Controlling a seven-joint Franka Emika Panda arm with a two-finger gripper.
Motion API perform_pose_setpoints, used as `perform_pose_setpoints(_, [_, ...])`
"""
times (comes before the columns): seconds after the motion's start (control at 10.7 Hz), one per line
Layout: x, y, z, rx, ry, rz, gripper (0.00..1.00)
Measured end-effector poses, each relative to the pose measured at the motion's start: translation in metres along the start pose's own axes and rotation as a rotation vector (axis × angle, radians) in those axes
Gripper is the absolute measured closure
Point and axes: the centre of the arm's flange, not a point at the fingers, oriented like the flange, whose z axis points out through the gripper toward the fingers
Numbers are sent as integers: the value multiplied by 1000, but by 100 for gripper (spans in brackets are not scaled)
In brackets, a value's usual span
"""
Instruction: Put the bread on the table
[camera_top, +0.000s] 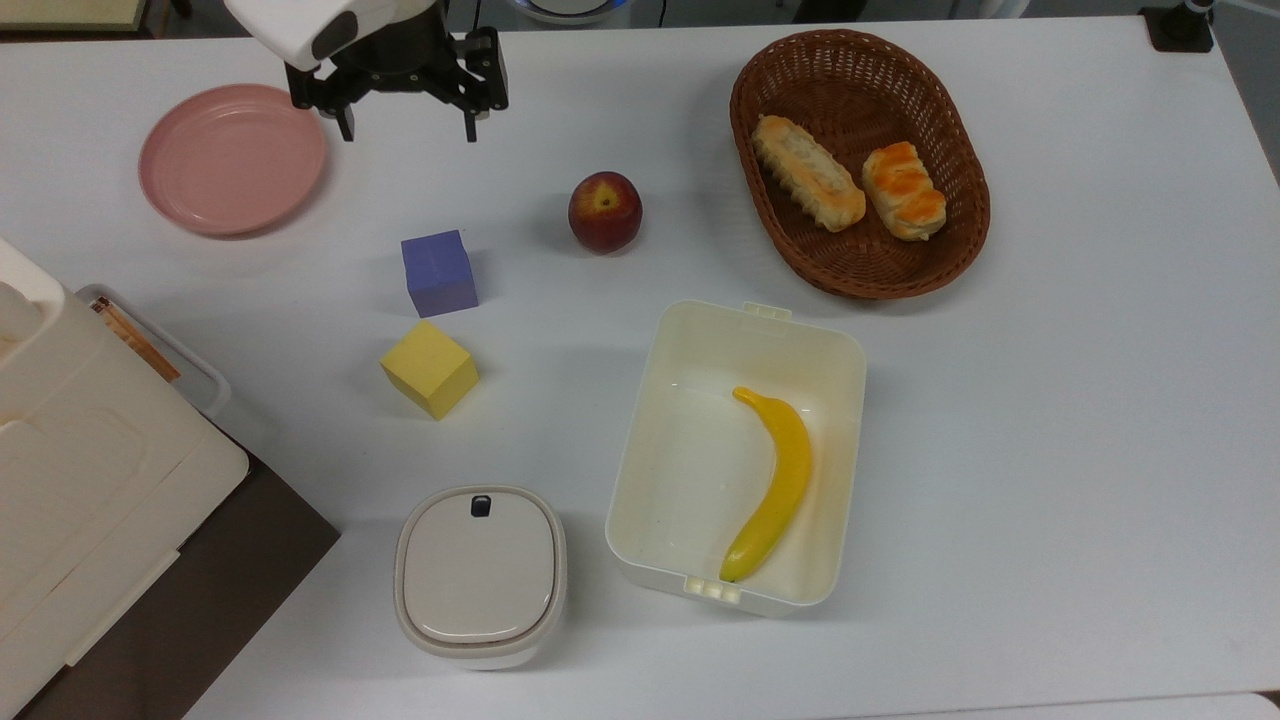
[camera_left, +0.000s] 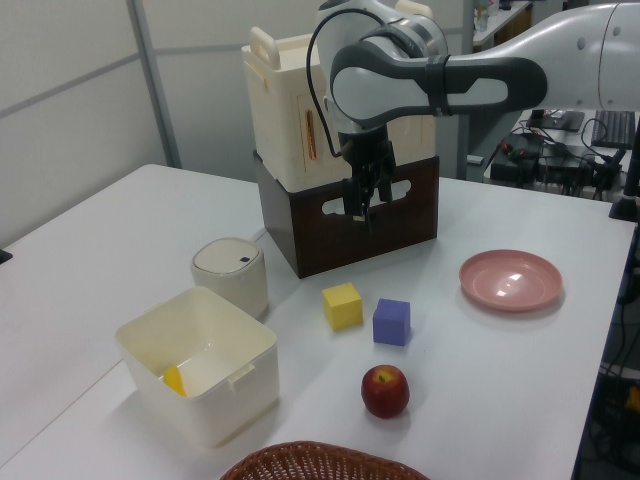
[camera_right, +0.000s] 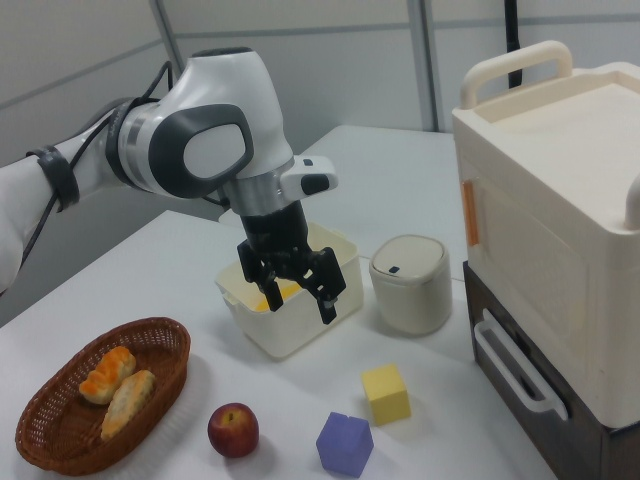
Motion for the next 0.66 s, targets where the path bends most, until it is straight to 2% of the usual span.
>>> perform_pose_setpoints(0.66, [-5,4,-8,-5,13,9,0])
